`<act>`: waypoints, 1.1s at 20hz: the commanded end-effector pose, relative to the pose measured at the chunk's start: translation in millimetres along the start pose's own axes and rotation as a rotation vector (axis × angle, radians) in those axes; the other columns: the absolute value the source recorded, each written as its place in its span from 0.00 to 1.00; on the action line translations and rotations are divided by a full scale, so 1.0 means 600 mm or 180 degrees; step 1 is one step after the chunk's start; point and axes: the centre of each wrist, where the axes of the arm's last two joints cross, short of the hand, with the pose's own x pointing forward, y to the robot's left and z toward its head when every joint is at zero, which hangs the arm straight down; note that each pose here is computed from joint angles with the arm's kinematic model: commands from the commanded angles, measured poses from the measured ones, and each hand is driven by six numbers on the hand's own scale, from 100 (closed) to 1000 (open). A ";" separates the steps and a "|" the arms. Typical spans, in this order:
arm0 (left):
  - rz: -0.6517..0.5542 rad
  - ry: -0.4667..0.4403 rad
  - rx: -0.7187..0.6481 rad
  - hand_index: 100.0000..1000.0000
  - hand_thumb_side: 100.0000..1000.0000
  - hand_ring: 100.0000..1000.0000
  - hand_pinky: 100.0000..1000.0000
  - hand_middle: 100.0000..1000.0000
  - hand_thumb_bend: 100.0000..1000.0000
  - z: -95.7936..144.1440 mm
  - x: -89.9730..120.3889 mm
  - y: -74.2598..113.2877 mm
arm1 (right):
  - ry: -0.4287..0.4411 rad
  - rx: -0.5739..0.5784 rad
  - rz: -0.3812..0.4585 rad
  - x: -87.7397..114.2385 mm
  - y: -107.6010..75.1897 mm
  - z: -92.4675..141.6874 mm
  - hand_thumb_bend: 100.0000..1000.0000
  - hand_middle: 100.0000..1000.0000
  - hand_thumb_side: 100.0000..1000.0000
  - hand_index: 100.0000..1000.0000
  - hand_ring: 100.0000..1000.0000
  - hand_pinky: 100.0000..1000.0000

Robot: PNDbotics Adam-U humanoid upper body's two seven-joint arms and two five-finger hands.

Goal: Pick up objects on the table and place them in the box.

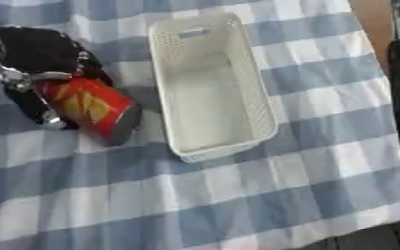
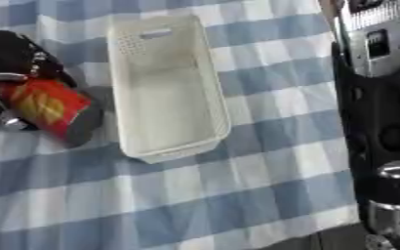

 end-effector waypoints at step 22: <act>0.0276 -0.0107 0.0661 0.22 0.17 0.03 0.00 0.08 0.14 0.030 -0.007 0.101 | 0.0104 0.0198 -0.0070 0.022 0.014 0.076 0.00 0.93 0.68 0.88 0.78 0.70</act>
